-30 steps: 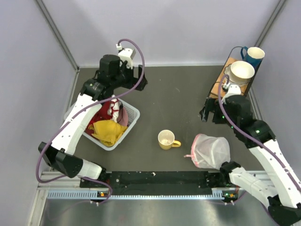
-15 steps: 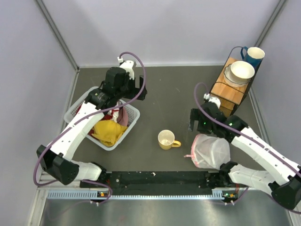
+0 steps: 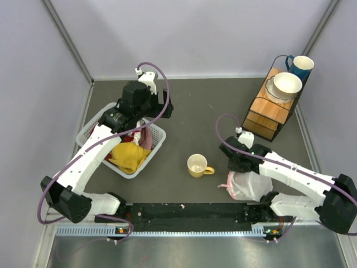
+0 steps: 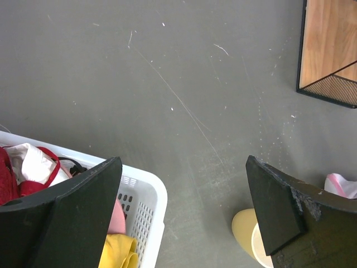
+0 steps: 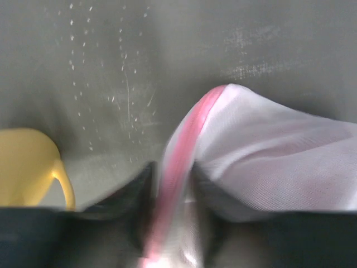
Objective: Unzip the laundry bag and remove the bra
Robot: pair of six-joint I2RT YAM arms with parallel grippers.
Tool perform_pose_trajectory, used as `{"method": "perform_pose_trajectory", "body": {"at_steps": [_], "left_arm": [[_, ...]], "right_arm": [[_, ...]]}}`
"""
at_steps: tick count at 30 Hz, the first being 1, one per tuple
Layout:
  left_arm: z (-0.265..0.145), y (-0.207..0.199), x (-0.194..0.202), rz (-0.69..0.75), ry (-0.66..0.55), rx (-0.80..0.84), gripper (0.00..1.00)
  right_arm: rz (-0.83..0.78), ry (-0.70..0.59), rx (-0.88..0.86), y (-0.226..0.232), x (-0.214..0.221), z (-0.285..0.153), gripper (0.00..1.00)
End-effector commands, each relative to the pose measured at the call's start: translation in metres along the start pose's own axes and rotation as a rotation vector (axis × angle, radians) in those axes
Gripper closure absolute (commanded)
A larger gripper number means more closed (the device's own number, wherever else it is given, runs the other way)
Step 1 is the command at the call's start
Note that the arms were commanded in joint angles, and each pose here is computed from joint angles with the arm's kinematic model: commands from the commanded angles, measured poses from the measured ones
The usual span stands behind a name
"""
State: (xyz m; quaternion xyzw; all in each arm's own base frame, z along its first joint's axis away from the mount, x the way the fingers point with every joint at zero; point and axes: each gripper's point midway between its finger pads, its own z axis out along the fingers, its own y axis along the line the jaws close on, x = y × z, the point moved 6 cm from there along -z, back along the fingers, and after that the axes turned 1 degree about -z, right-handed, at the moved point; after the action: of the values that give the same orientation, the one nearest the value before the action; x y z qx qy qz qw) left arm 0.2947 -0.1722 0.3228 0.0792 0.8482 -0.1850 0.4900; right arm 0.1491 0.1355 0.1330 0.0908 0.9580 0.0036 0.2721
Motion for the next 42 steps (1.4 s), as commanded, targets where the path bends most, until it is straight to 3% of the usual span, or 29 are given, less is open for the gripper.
{"method": "perform_pose_trajectory", "body": {"at_steps": [1,6,12,18,22,23,24,25,27,28,29,30,32,36,42], "left_arm": [[-0.002,-0.005,-0.011,-0.016,-0.064,0.026,0.01],[-0.001,-0.006,-0.012,-0.014,-0.062,0.036,0.01],[-0.003,0.005,-0.020,0.038,-0.047,-0.062,0.01],[-0.005,0.024,-0.026,0.033,-0.005,-0.167,0.01],[-0.010,0.044,-0.035,-0.025,-0.009,-0.180,0.01],[-0.014,0.048,-0.034,-0.037,-0.017,-0.166,0.01],[-0.015,0.048,-0.034,-0.043,-0.026,-0.157,0.01],[-0.016,0.048,-0.034,-0.049,-0.033,-0.153,0.01],[-0.015,0.050,-0.031,-0.051,-0.026,-0.153,0.01],[-0.013,0.050,-0.028,-0.053,-0.015,-0.150,0.01],[-0.012,0.048,-0.027,-0.053,-0.009,-0.139,0.01],[-0.011,0.045,-0.025,-0.054,0.004,-0.104,0.01],[-0.004,0.039,-0.018,-0.050,0.043,-0.036,0.01],[0.008,0.035,-0.003,-0.043,0.136,0.023,0.01],[0.023,0.011,0.015,-0.119,0.184,0.177,0.01]], "right_arm": [[0.068,-0.069,-0.019,0.004,-0.008,-0.004,0.97],[0.057,-0.167,-0.114,0.010,-0.037,-0.037,1.00],[0.017,-0.451,-0.332,0.036,-0.121,-0.129,1.00],[0.004,-0.760,-0.822,0.090,-0.184,-0.225,1.00],[0.039,-0.801,-0.878,0.116,-0.198,-0.209,1.00],[0.083,-0.750,-0.950,0.122,-0.196,-0.203,1.00],[0.125,-0.708,-0.928,0.116,-0.196,-0.167,1.00],[0.176,-0.714,-0.977,0.117,-0.200,-0.159,1.00],[0.269,-0.558,-0.926,0.112,-0.186,-0.096,1.00],[0.305,-0.516,-0.887,0.102,-0.189,-0.070,0.86],[0.281,-0.417,-0.885,0.108,-0.179,-0.043,0.44],[0.269,-0.383,-0.865,0.109,-0.180,-0.034,0.31],[0.200,-0.304,-0.832,0.110,-0.172,-0.024,0.19],[0.155,-0.379,-0.778,0.101,-0.175,-0.049,0.14],[0.130,-0.429,-0.638,0.069,-0.163,-0.061,0.19]]}}
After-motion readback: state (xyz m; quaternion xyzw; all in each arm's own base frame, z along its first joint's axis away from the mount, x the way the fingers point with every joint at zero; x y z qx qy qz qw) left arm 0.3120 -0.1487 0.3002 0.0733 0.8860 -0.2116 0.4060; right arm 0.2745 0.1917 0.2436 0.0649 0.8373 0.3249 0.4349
